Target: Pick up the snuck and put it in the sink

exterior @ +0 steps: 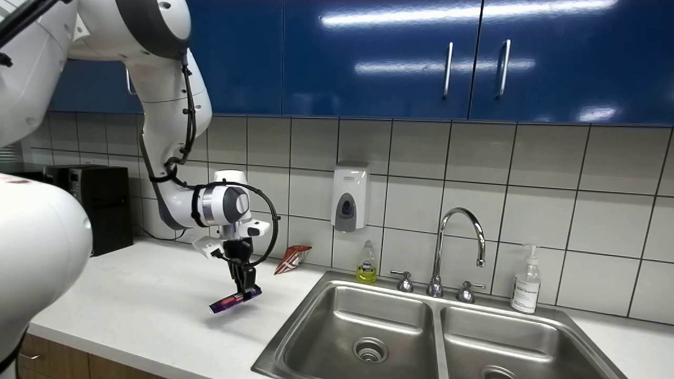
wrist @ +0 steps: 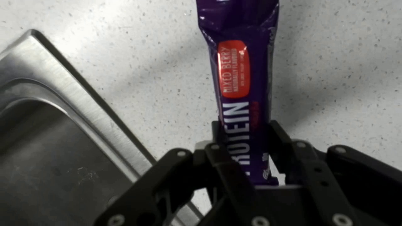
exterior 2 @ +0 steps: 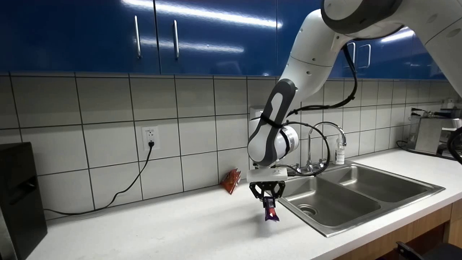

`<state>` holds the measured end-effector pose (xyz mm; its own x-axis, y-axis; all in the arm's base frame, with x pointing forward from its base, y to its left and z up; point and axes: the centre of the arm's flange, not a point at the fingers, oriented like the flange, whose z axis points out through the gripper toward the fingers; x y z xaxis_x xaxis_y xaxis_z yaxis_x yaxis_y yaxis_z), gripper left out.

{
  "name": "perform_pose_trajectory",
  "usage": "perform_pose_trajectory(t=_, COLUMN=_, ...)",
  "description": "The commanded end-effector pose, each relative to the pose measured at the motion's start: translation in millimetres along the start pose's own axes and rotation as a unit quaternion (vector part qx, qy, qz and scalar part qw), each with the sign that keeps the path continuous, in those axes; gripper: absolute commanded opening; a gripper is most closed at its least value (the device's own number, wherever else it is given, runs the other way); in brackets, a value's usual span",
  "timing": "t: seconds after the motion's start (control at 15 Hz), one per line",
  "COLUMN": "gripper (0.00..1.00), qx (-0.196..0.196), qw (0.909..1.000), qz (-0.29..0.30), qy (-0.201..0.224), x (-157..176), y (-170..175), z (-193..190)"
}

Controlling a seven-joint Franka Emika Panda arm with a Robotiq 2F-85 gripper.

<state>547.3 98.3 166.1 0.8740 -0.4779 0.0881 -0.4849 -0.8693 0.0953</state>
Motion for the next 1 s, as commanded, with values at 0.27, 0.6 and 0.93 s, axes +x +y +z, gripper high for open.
perform_pose_trajectory(t=0.27, gripper=0.13, qx=-0.002, qw=0.9998, qz=-0.013, qy=0.013, x=-9, y=17, z=-28)
perform_pose_trajectory(t=0.6, gripper=0.13, qx=0.006, qw=0.9956, qz=-0.093, qy=0.009, x=-12, y=29, z=-38)
perform_pose_trajectory(t=0.93, gripper=0.13, qx=0.012, qw=0.9766, qz=-0.215, qy=0.000, x=-21, y=41, z=-49)
